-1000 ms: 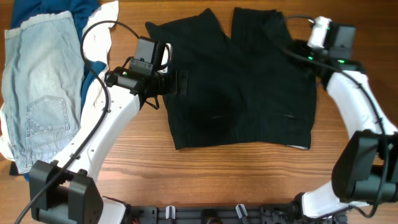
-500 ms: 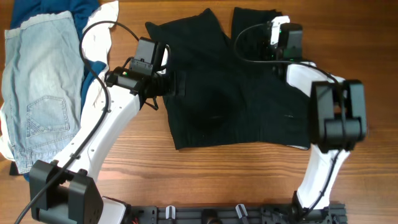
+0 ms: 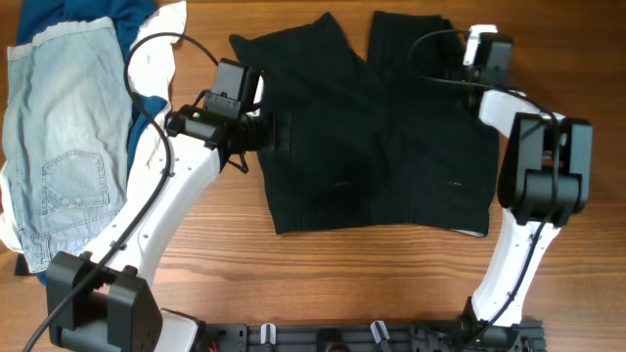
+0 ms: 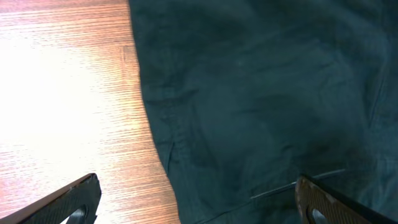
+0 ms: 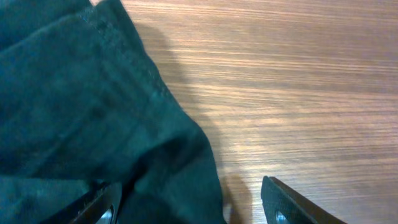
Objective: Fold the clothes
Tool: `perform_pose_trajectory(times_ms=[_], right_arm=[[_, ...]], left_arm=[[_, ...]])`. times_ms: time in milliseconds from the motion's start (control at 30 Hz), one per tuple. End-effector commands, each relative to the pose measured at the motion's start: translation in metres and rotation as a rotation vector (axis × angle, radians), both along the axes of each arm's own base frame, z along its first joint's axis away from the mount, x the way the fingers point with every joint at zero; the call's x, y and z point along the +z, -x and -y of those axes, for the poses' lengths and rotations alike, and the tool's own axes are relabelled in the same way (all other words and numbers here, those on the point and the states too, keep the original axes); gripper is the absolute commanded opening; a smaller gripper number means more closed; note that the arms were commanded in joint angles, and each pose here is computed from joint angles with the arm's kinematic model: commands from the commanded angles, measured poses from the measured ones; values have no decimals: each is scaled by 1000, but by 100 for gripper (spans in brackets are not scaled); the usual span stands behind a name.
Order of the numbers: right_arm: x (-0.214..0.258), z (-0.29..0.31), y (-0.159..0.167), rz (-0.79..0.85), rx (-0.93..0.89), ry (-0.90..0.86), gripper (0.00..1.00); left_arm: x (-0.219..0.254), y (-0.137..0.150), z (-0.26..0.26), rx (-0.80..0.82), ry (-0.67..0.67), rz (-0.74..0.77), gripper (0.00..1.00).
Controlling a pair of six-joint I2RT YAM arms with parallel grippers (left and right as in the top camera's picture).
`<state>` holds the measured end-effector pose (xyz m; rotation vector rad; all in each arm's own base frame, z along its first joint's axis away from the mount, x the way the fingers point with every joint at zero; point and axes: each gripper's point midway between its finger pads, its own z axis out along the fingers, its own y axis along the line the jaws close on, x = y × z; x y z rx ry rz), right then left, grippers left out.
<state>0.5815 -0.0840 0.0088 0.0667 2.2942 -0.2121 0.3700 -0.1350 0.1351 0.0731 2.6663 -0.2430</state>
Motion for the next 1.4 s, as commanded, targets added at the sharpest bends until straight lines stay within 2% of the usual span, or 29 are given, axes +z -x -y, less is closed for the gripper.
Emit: perform_pose_trajectory(times_ms=[0,300,500,633,700,733,800,867,933,1133,1233,1367], right_arm=[[-11,44,11,-68,-127,19,69],[40,110,12,-99,-305,-118,76],[31,135,39,-186,-363,-150,76],[34,109,40,-232,-278,-255,85],[43,83,36,-240,-195,-340,97],[48,67,36,-251,-152,-393,100],[61,9,39,-290,-29,-571,100],[63,-25,41,-324,30,-591,100],[61,-57,42,-360,92,-577,99],[61,-81,49,-405,105,-591,100],[60,-81,51,-411,103,-592,99],[62,-80,46,-388,110,-587,99]], left_arm=[[-7,0,-4,5,-26,-9,100],[-7,0,-5,7,-29,-8,100],[-7,0,-4,7,-29,-8,100],[-6,-1,-4,7,-27,-4,100],[-7,-4,-3,6,-24,2,100],[-8,-5,1,-5,-5,-2,100],[-22,-4,15,-42,47,-44,100],[-38,-10,19,-48,55,-67,100],[-56,-28,20,-65,43,-42,100],[-84,-141,-15,40,106,278,100],[-110,-170,-26,37,192,356,100],[-134,-194,-30,35,222,453,100]])
